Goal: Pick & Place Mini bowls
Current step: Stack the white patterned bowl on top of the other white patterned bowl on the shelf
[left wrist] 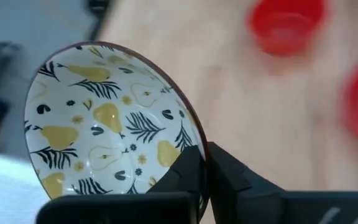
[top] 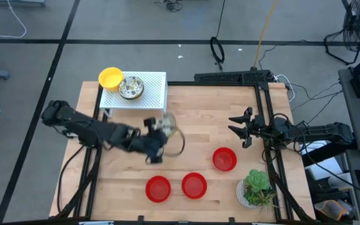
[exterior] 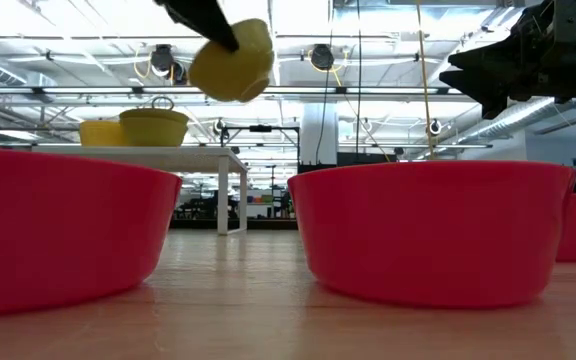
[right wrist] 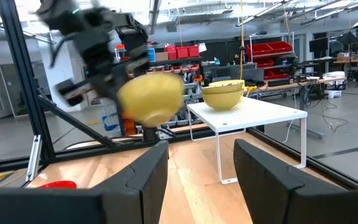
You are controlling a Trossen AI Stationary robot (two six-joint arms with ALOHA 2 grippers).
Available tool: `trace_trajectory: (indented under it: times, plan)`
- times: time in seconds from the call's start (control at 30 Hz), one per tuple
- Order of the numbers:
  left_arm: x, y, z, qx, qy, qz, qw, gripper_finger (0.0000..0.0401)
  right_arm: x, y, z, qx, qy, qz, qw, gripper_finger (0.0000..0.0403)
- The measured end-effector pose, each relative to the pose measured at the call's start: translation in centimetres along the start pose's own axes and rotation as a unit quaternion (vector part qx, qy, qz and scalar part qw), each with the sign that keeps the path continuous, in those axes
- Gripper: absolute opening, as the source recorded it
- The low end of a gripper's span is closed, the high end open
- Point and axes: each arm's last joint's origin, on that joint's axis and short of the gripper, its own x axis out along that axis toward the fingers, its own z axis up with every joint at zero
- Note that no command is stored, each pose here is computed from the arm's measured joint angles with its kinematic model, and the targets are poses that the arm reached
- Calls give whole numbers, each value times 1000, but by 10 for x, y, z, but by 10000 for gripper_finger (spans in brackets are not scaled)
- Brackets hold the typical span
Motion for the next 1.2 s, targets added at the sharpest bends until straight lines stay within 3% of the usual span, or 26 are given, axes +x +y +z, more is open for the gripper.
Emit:
trace_trajectory:
  times: [0.33, 0.53, 0.7, 0.87, 1.2]
  plan:
    - [14, 98, 8, -6, 104, 165, 981, 22, 0, 0, 0, 0, 0, 0, 1000, 169]
    - [8, 141, 4, -28, 166, 203, 965, 12, 0, 0, 0, 0, 0, 0, 1000, 169]
    - [5, 164, -12, -48, 242, 223, 943, 31, 0, 0, 0, 0, 0, 0, 1000, 169]
    - [2, 178, -26, -88, 297, 215, 926, 10, 0, 0, 0, 0, 0, 0, 1000, 169]
    - [2, 186, -32, -108, 322, 182, 923, 27, 0, 0, 0, 0, 0, 0, 1000, 169]
